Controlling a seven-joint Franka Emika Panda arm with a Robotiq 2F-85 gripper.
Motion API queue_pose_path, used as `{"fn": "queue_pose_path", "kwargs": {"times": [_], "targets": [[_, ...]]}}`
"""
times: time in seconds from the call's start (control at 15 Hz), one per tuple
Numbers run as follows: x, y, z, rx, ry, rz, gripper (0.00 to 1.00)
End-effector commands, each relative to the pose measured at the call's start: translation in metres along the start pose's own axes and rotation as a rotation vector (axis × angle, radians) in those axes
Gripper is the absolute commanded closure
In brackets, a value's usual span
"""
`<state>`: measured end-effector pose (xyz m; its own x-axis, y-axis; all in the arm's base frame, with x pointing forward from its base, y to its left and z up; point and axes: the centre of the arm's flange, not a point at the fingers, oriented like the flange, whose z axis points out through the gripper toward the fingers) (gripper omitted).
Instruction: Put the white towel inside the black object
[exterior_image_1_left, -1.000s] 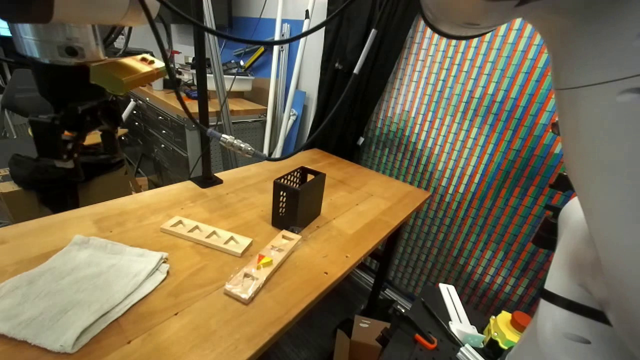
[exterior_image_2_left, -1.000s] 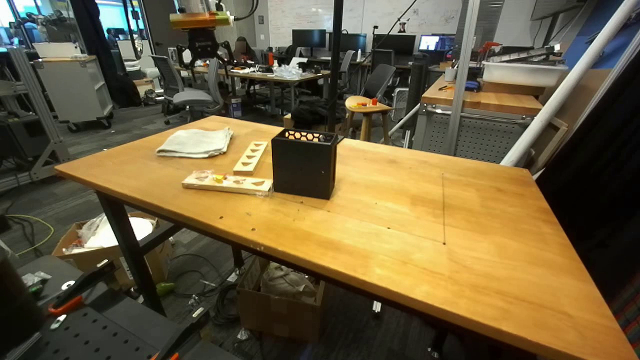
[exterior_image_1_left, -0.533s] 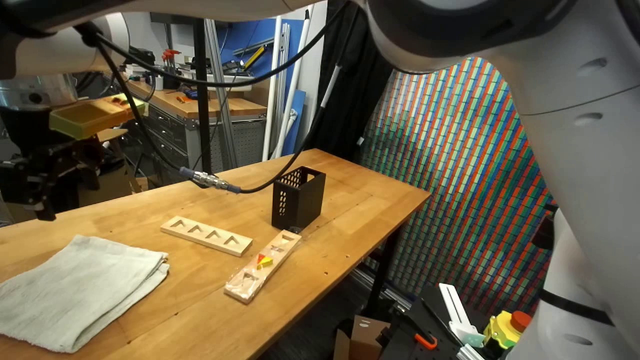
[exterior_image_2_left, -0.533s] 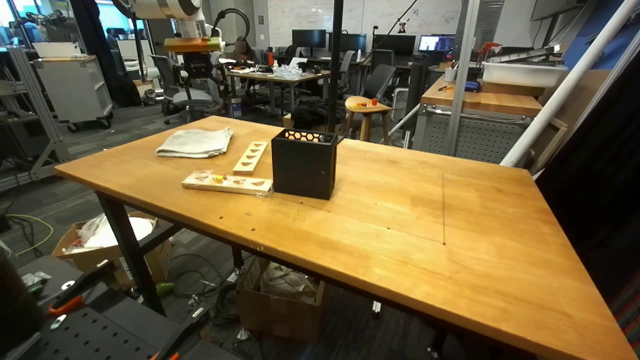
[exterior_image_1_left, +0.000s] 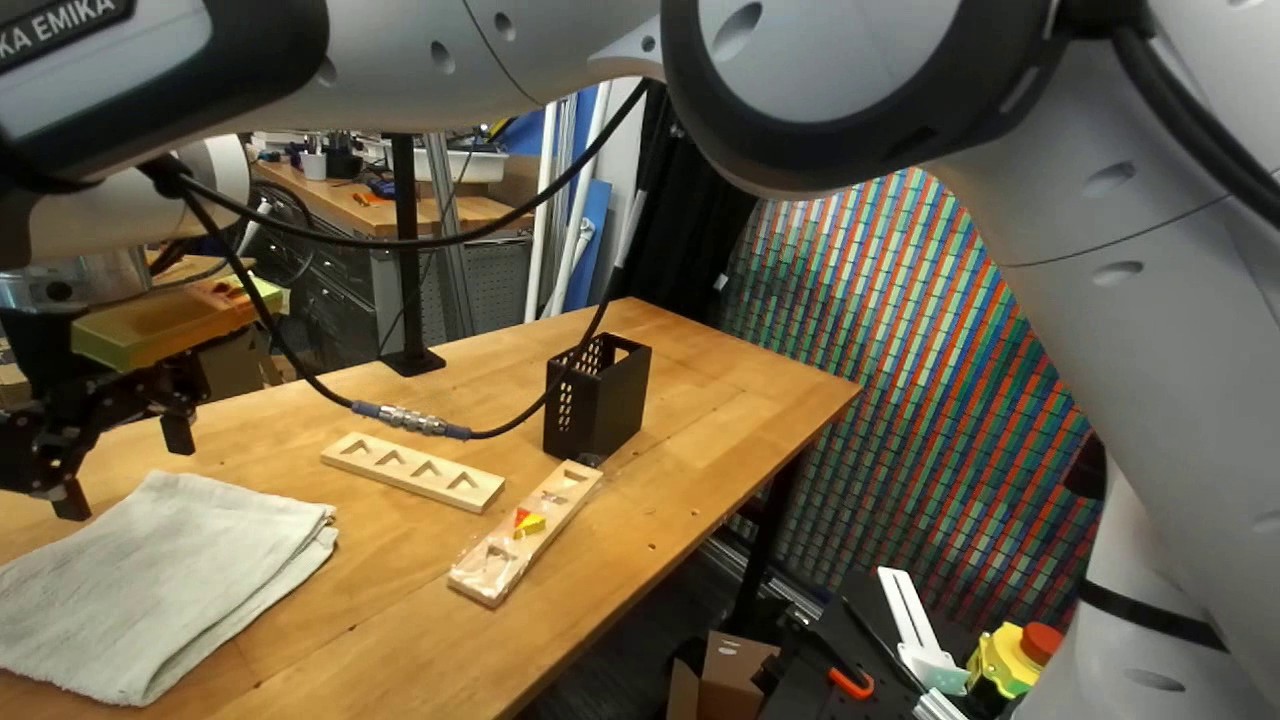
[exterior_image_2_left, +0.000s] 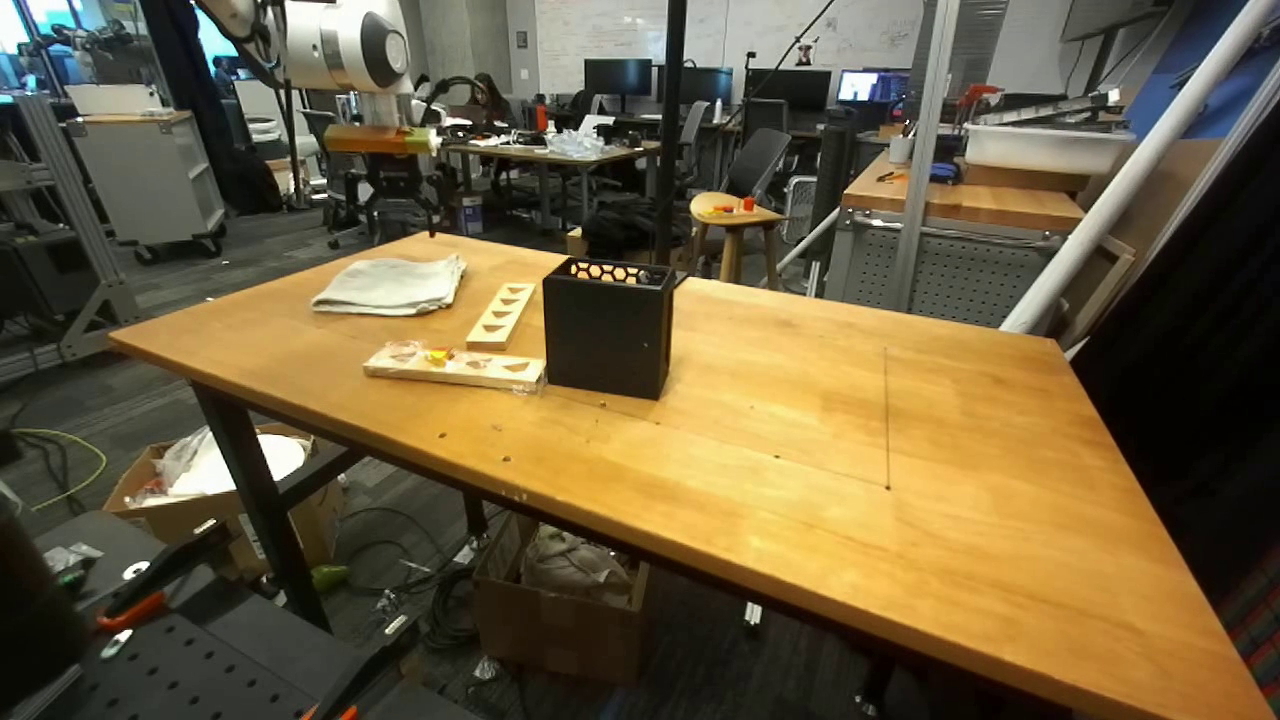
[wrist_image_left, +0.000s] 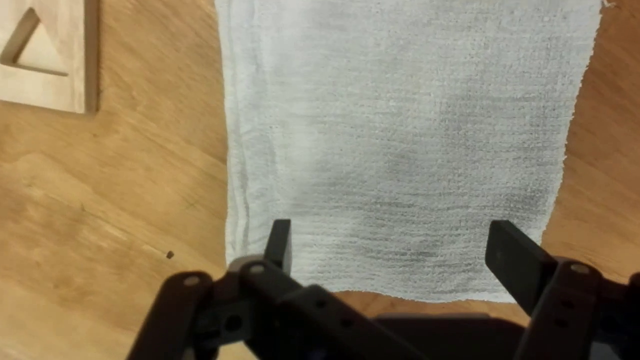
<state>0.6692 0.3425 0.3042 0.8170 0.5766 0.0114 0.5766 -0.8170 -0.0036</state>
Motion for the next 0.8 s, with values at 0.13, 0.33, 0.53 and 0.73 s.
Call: {"fn": "queue_pose_path", "kwargs": {"times": [0.13, 0.33, 0.53, 0.73], "targets": [[0.014, -0.016, 0.043, 0.050, 0.064, 0.097, 0.00], [0.010, -0.026, 0.071, 0.069, 0.079, 0.136, 0.00], [0.004, -0.036, 0.096, 0.077, 0.085, 0.169, 0.00], [0.003, -0.044, 0.102, 0.079, 0.102, 0.190, 0.25]]}}
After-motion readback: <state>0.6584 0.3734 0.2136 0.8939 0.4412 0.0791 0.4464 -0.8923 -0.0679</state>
